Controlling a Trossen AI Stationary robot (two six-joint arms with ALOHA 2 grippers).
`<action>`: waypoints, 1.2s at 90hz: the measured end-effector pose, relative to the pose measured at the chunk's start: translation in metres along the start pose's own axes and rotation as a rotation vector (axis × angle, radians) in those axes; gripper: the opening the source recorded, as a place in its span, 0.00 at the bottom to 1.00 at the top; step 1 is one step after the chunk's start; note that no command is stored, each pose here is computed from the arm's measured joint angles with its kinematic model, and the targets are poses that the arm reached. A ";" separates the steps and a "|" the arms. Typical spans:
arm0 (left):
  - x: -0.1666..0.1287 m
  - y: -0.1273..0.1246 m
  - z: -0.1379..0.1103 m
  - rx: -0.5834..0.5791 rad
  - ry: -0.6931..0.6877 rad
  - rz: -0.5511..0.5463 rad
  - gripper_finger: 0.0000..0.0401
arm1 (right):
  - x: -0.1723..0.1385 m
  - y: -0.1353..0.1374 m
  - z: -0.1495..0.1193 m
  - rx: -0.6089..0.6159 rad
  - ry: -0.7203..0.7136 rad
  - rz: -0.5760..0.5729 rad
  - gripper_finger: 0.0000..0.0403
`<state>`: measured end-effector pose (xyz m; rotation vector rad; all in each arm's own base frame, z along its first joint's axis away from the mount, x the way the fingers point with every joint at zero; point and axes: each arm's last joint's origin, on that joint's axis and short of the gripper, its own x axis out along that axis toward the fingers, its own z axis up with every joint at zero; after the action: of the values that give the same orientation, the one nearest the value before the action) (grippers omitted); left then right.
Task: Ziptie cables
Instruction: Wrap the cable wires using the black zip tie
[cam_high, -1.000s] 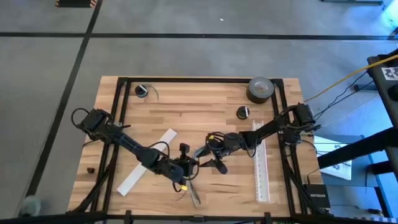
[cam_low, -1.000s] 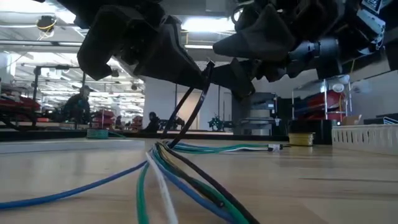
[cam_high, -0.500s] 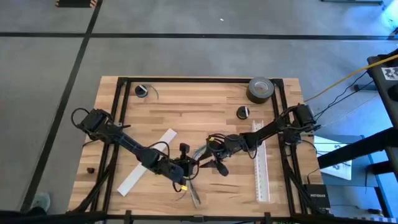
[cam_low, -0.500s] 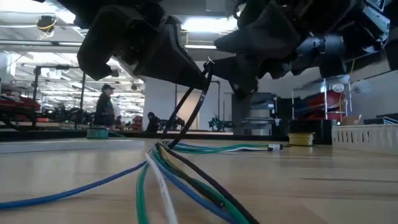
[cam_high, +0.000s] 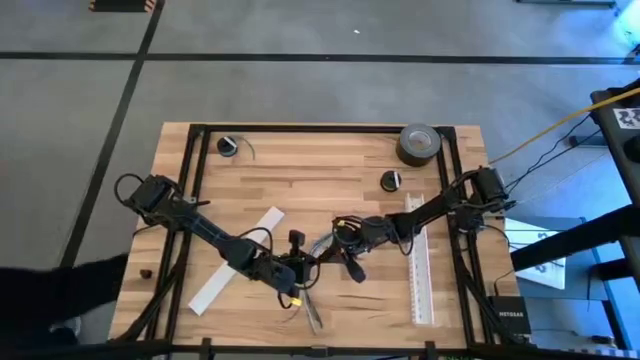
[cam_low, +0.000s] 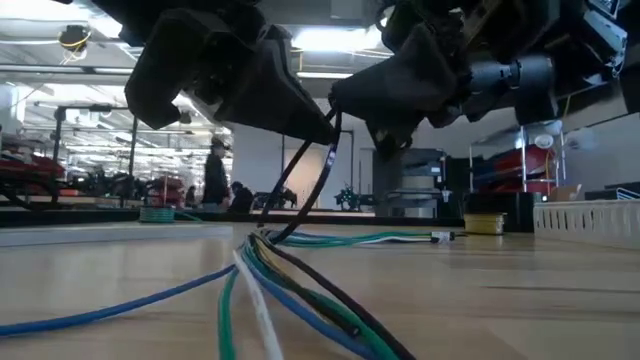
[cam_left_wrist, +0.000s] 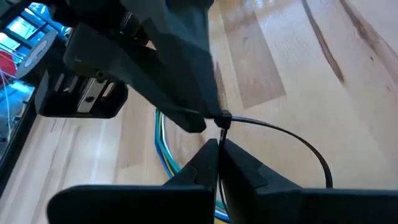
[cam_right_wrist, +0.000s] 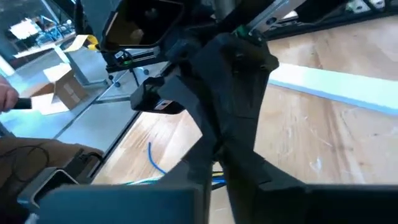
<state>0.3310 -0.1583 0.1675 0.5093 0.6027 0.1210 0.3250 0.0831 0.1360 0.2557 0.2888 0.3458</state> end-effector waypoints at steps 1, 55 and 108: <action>0.000 0.000 0.000 -0.001 0.000 0.000 0.00 | 0.000 0.000 0.000 -0.007 0.000 -0.001 0.01; 0.000 0.000 -0.001 -0.017 0.006 0.002 0.00 | 0.001 0.016 -0.002 -0.367 -0.051 -0.259 0.00; 0.000 -0.005 -0.009 0.034 0.066 -0.069 0.00 | -0.022 0.026 0.033 -0.533 -0.053 -0.401 0.00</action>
<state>0.3257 -0.1589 0.1587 0.5179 0.6874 0.0623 0.3084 0.0921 0.1794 -0.3162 0.1806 0.0109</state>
